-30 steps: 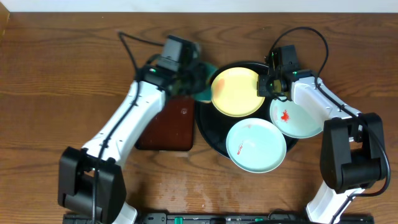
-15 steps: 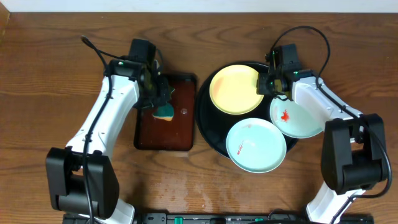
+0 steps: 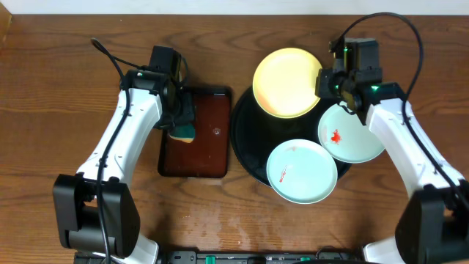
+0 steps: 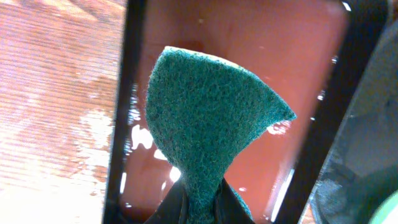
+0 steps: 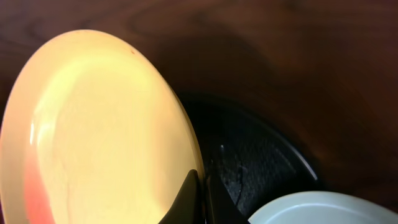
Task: Clean dirty plates on tray and stack at the side
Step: 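Lift yellow plate with right gripper and carry it to the right, then lower yellow plate onto table at right side and open right gripper, then grasp mint plate rim with right gripper and drag it up the tray, then carry the sponge with left gripper over to the mint plate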
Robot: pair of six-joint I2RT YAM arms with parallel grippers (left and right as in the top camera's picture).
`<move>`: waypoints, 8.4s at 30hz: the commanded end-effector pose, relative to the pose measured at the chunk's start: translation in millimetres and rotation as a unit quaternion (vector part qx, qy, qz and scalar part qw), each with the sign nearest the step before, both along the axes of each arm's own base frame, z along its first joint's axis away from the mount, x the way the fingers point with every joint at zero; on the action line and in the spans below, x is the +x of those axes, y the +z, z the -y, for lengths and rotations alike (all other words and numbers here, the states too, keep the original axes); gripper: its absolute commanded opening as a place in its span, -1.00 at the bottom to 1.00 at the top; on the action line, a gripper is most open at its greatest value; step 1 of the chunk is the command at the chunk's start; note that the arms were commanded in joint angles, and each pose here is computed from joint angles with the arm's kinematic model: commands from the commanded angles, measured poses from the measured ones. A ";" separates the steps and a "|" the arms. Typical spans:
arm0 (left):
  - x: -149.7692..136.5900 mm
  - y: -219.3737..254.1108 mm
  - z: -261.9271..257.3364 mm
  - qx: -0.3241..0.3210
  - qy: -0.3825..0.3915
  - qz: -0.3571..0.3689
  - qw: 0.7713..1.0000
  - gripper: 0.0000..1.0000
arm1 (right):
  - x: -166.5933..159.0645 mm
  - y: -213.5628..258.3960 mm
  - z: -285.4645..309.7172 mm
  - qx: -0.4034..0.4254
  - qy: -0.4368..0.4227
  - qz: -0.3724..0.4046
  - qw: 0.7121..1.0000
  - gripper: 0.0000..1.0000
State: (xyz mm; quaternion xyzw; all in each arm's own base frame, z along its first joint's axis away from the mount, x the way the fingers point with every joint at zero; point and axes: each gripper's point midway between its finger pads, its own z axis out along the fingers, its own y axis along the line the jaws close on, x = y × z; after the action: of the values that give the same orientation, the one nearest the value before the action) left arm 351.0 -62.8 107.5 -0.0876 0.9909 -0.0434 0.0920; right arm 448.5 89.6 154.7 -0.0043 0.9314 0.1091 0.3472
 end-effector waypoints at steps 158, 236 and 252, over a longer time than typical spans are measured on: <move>-11.9 -4.8 -14.1 -0.030 0.042 -0.031 0.998 -0.85 | -108.2 -95.2 187.7 -0.070 -0.224 -0.248 0.940 -0.42; 21.7 3.8 20.7 -0.022 -0.024 0.054 0.998 -0.85 | -0.6 -106.1 15.9 -0.012 0.000 -0.137 0.990 -0.25; 42.8 12.4 29.4 -0.029 -0.030 0.102 0.994 -0.85 | 0.3 -146.3 11.6 -0.019 0.010 -0.162 0.987 -0.61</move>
State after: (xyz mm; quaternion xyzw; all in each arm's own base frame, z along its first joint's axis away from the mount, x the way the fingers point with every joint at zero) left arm 391.9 -91.5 118.8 -0.0566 0.9781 -0.0859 0.1811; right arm 443.8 75.0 6.0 0.0063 0.9787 0.0934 0.1829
